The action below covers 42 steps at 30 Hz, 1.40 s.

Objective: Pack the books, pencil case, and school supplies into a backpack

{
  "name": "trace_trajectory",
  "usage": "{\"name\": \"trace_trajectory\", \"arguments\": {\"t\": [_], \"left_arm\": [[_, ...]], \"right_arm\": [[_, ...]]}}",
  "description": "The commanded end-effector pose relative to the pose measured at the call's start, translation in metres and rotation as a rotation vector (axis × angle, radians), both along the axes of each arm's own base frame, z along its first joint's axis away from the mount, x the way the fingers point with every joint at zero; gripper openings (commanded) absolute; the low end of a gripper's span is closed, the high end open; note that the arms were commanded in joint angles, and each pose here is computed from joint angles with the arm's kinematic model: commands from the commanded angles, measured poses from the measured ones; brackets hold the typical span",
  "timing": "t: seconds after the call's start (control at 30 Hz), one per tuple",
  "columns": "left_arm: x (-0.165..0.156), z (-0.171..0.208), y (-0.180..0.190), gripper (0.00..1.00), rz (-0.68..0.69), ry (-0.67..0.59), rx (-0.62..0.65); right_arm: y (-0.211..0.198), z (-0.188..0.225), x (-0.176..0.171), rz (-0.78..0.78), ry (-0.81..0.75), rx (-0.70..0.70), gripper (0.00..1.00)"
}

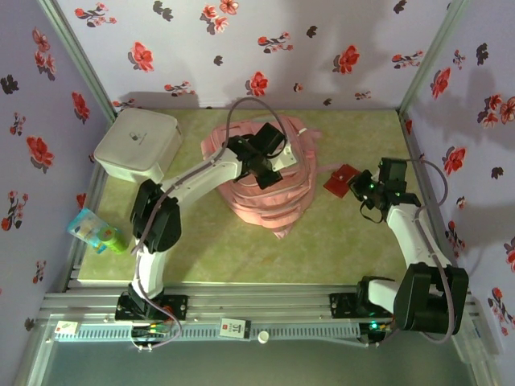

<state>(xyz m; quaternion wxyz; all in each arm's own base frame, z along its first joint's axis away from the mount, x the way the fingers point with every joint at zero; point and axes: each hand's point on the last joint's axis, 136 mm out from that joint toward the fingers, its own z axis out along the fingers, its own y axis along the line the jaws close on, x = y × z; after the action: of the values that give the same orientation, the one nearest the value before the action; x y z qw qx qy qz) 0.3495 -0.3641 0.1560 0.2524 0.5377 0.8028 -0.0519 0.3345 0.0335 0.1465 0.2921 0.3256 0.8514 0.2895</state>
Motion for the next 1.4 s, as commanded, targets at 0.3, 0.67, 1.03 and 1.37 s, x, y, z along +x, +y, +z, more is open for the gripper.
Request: {"name": "trace_trajectory", "arguments": {"t": [0.3,0.67,1.03,1.37], "left_arm": [[0.017,0.074,-0.014,0.0,0.111,-0.078,-0.283],[0.035,0.093,-0.022,0.0,0.167,-0.122,-0.367],[0.035,0.093,-0.022,0.0,0.183,-0.114,-0.383],[0.035,0.095,-0.02,0.0,0.194,-0.111,-0.392]], "right_arm": [[0.073,0.053,0.01,0.2,-0.202,0.217,0.08],[0.112,0.03,0.01,0.187,-0.114,0.23,0.06],[0.148,0.0,0.018,0.165,0.015,0.258,0.07],[0.191,0.018,0.043,0.152,-0.033,0.383,0.1]]}}
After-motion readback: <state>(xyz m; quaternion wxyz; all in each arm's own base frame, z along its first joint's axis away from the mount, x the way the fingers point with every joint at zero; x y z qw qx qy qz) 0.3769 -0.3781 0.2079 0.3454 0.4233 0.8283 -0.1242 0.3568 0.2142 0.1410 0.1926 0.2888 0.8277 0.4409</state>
